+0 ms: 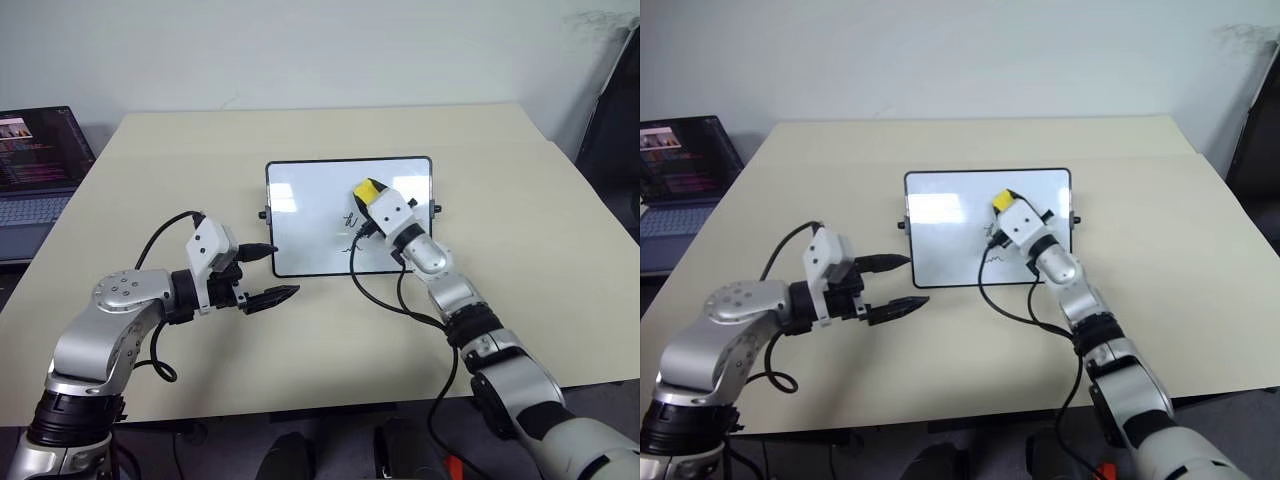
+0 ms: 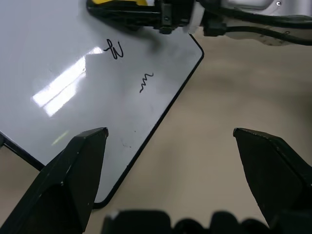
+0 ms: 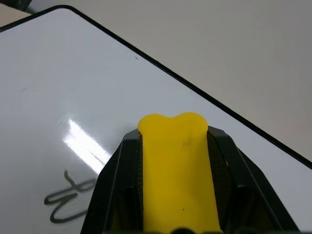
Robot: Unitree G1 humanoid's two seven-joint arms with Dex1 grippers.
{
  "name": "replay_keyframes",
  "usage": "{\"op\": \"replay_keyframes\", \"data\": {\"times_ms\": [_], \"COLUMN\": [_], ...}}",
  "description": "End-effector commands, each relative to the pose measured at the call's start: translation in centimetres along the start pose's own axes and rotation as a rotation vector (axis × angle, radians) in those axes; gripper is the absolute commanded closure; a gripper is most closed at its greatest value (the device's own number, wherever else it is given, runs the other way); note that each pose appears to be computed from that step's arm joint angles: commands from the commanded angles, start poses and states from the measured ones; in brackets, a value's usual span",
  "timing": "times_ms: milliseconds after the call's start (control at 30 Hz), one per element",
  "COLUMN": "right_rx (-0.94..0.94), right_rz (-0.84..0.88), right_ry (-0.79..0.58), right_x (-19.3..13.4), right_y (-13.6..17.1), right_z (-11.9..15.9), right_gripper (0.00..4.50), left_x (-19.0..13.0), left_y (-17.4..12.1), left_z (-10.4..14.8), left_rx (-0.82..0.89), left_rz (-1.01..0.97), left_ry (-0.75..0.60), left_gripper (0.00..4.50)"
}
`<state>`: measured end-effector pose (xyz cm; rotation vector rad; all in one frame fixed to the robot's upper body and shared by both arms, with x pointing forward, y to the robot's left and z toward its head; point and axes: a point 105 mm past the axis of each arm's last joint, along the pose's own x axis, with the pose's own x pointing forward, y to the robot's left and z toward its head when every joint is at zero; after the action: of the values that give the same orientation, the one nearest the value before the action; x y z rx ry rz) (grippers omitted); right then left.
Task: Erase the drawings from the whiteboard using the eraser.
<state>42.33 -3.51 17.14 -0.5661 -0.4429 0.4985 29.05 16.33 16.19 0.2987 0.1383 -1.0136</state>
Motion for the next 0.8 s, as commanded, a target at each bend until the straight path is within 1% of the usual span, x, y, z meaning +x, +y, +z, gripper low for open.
{"op": "replay_keyframes", "data": {"times_ms": [33, 300, 467, 600, 733, 800], "right_rx": [-0.032, -0.08, -0.1, -0.105, -0.11, -0.119], "right_rz": [0.045, 0.151, 0.203, 0.227, 0.221, 0.188], "right_ry": [-0.007, 0.073, 0.105, 0.083, 0.025, -0.038], "right_x": [0.3, -1.7, -2.8, -3.0, -2.7, -2.5], "right_y": [1.5, 5.1, 6.4, 6.9, 6.7, 6.0], "right_z": [-0.3, -3.6, -4.9, -4.7, -3.7, -2.5], "right_gripper": [3.15, 3.15, 3.15, 3.15, 3.15, 3.15], "left_x": [-0.3, -0.3, -0.1, 0.0, -0.1, -0.2], "left_y": [0.0, 0.2, 0.3, 0.7, 1.5, 1.9], "left_z": [1.4, 1.8, 2.2, 2.6, 2.8, 2.8], "left_rx": [0.068, 0.074, 0.075, 0.078, 0.082, 0.079], "left_rz": [0.004, 0.029, 0.037, 0.052, 0.095, 0.119], "left_ry": [-0.017, -0.034, -0.049, -0.063, -0.077, -0.08], "left_gripper": [0.0, 0.0, 0.0, 0.0, 0.0, 0.0]}}
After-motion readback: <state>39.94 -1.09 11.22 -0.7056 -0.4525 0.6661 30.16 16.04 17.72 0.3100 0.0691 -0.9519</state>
